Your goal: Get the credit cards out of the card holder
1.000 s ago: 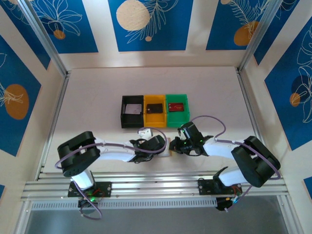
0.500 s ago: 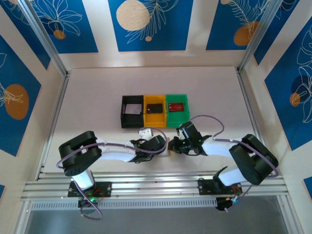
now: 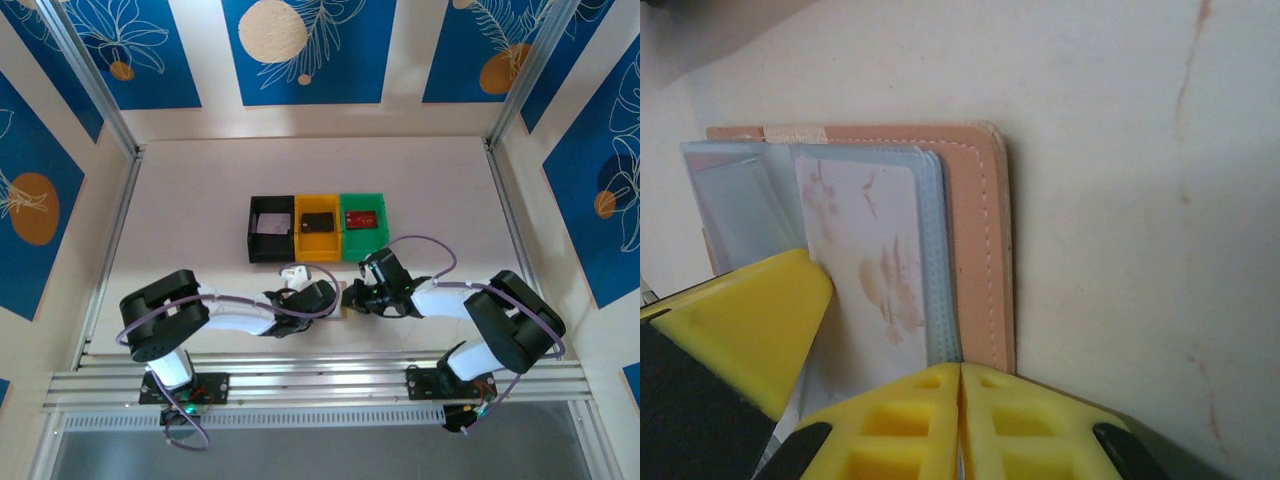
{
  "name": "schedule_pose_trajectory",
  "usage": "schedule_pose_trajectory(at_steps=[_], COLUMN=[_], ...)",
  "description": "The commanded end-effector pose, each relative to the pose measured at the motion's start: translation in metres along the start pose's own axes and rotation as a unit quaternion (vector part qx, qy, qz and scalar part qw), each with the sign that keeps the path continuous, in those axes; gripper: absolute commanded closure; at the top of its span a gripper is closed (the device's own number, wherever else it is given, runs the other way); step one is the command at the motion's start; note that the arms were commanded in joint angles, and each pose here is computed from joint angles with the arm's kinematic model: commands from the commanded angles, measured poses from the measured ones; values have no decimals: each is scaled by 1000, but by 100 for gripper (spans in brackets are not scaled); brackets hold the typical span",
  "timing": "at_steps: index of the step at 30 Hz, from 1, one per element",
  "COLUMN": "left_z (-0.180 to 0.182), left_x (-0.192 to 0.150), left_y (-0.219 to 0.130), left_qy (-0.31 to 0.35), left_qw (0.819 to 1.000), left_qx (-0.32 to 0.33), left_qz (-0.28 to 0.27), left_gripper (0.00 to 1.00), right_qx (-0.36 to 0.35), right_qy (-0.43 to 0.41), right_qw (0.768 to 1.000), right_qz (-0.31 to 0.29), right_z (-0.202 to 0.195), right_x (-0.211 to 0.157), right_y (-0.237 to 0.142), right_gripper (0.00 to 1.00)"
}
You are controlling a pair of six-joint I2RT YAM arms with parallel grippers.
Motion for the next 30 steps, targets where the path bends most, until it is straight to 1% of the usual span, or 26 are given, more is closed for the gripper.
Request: schedule_pose_trajectory(at_steps=[1, 18, 26, 30], left_z=[0, 2, 1, 2], left_x=[-12, -8, -3, 1], left_y=[3, -6, -13, -18], left_qy=[-2, -38, -54, -58], left_qw=[999, 995, 993, 992], left_qx=[-23, -86, -106, -109], left_qz=[34, 15, 4, -2], left_gripper=[83, 96, 100, 100], right_qx=[-39, -38, -40, -40], right_qy=[11, 11, 12, 12], right_qw=[998, 998, 998, 998], right_qz=[40, 43, 42, 44], right_z=[-16, -16, -16, -17], right_x=[-18, -19, -19, -20], right_y=[13, 17, 17, 18], right_gripper=[90, 91, 91, 91])
Point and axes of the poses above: each hand's point on the last joint's axis, 136 mm out from that joint toward the fingers, its own y axis out along the fingers, its own z axis along the line the jaws close on, x = y × z, the point moved 7 cm from there along -y, back along the fingers, and after that the axes turned 1 degree about -y, right-handed, at the moved point
